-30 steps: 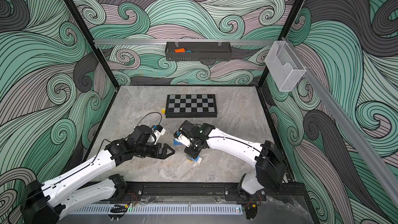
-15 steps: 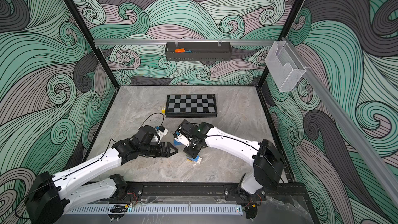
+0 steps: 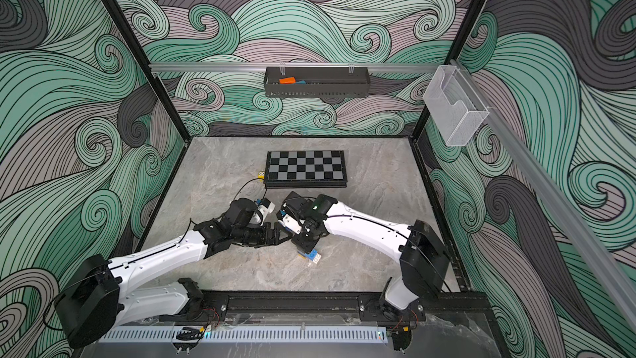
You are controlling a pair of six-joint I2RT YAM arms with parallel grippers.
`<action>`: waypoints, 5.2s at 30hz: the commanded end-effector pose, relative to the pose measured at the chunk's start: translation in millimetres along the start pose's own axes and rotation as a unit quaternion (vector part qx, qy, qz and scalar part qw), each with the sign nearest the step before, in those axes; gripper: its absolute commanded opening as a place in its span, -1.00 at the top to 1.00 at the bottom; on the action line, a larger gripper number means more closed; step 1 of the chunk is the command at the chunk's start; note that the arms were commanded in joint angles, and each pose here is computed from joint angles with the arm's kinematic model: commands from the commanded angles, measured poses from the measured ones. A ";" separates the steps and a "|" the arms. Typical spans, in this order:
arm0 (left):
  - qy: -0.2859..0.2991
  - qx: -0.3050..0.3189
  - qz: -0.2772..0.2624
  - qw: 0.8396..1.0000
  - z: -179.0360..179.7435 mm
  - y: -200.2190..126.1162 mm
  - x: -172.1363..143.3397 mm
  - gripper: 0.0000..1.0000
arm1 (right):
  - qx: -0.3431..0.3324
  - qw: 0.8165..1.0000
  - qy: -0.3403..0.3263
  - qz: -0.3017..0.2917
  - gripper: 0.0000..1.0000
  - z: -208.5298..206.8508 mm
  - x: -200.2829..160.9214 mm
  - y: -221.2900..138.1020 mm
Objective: Assemble a giraffe with lego
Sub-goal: Assemble the lego brick with the lego brick, then adjust the lego brick at the center of the board.
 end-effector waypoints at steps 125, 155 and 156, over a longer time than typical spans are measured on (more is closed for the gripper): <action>-0.039 0.185 0.153 0.970 62.4 19.3 66.8 -0.64 | 0.027 0.988 0.072 -0.135 -0.75 -24.7 -29.0 -1.3; -0.048 0.162 0.135 0.976 69.9 -4.1 52.2 -0.63 | 0.123 0.974 -0.130 -0.139 0.01 8.4 -44.4 -5.0; -0.044 0.160 0.137 0.977 69.8 -3.4 53.5 -0.63 | 0.116 0.975 -0.129 -0.137 -0.01 6.6 -45.7 -4.1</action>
Point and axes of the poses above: each gripper's point midway between its finger pads, its own y axis out along the fingers, its own z axis along the line the jaws close on, x = y × z, the point moved 6 cm from there along -y, back along the fingers, and after that the axes turned 10 degrees about y, right-handed, at the moved point
